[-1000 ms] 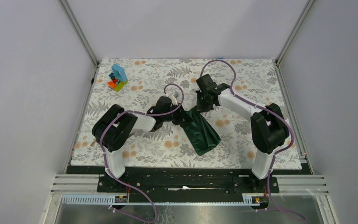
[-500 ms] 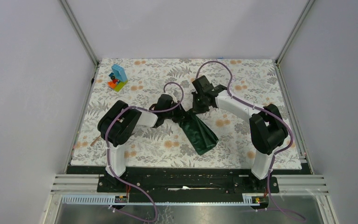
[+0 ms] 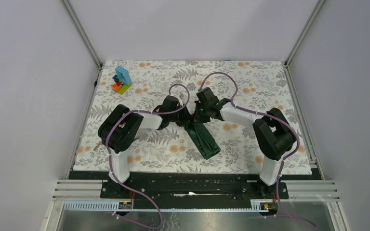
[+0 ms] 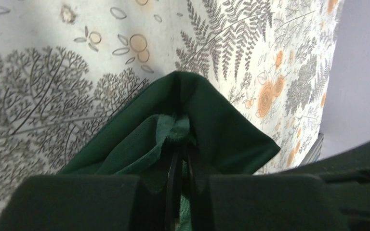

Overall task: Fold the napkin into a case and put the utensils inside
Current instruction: Fold the 2/3-rectangle-folded napkin at the center of the board.

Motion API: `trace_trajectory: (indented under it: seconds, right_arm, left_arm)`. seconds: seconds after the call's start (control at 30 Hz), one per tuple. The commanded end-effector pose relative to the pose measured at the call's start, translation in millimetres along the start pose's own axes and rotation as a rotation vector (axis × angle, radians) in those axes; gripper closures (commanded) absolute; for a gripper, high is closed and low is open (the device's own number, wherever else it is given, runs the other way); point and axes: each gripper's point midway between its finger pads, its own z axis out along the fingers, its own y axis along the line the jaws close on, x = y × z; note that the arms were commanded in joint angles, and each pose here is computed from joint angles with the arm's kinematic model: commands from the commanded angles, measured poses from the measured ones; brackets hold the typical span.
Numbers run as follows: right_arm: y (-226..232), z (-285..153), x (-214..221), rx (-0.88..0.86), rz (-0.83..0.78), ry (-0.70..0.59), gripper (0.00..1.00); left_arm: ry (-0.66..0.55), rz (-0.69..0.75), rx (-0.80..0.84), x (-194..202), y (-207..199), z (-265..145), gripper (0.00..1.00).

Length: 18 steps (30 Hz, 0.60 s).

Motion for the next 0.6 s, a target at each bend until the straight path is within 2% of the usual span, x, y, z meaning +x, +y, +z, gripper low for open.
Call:
trace_trajectory:
  seconds: [0.0, 0.27, 0.4, 0.57]
  right_arm:
    - [14, -7, -4, -0.065, -0.015, -0.05, 1.0]
    - [9, -5, 0, -0.06, -0.044, -0.043, 1.0]
    - [8, -7, -3, -0.052, -0.063, -0.055, 1.0]
    - [8, -6, -4, -0.046, -0.1, -0.044, 1.0]
  left_arm:
    - [-0.008, 0.047, 0.027, -17, -30, -22, 0.86]
    - [-0.007, 0.052, 0.006, -24, -44, -58, 0.87]
    - [-0.058, 0.065, -0.057, -35, -28, -77, 0.87]
    - [-0.046, 0.069, -0.021, -40, -16, -66, 0.92]
